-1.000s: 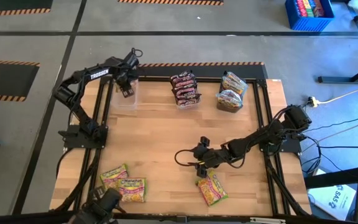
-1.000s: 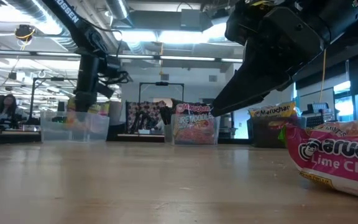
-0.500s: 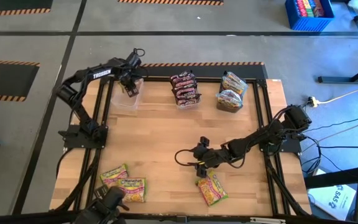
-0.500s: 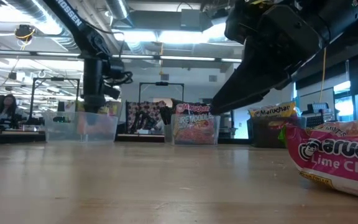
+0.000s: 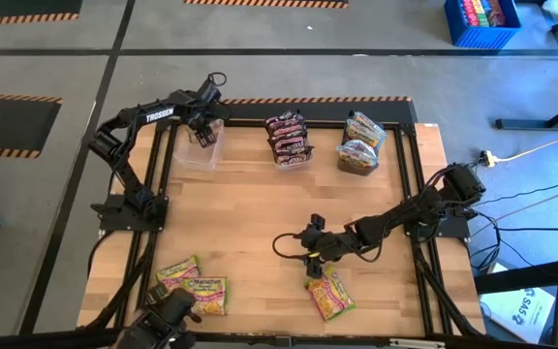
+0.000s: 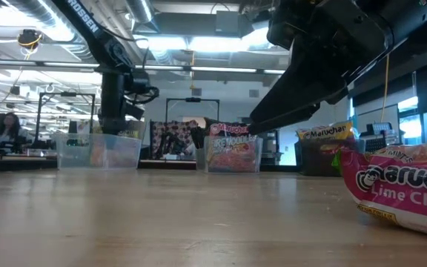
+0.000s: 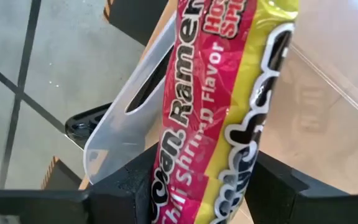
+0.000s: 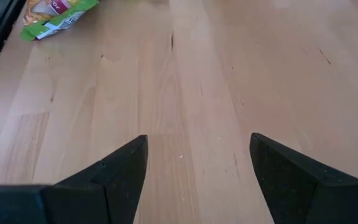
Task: Sort Maruchan noodles
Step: Put the green noodle pack into the left transparent bin
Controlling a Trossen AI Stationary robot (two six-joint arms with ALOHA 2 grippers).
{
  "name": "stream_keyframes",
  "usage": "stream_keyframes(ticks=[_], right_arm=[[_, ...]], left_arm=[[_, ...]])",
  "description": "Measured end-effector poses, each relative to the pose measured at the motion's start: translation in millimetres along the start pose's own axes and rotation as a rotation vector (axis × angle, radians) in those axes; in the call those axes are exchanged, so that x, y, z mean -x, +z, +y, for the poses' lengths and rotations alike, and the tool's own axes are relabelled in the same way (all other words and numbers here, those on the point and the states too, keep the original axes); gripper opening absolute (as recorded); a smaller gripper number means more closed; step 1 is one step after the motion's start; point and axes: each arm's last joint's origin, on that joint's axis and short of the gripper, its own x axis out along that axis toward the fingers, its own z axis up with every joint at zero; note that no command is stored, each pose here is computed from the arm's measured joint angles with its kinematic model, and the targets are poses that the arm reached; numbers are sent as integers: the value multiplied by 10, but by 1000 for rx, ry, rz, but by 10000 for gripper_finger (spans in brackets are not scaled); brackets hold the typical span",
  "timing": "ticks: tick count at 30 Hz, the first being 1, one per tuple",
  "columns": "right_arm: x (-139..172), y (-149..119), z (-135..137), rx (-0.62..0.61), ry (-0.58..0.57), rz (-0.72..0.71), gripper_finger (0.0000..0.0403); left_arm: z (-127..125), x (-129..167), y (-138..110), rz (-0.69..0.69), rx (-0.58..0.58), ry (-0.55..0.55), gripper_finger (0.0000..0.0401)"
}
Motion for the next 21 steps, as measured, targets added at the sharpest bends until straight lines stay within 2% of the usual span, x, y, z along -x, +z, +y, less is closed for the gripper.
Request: stream_keyframes(ticks=[6,17,21], right_arm=[[0,0,1,1,2,1,264],[0,-1,4,1,15,6,264],[0,-1,5,1,18,6,264]], left_arm=[[10,0,-6,20,4,36,189],[29,52,6,-2,82,79,189],[28,51,6,-9,87,65,189]])
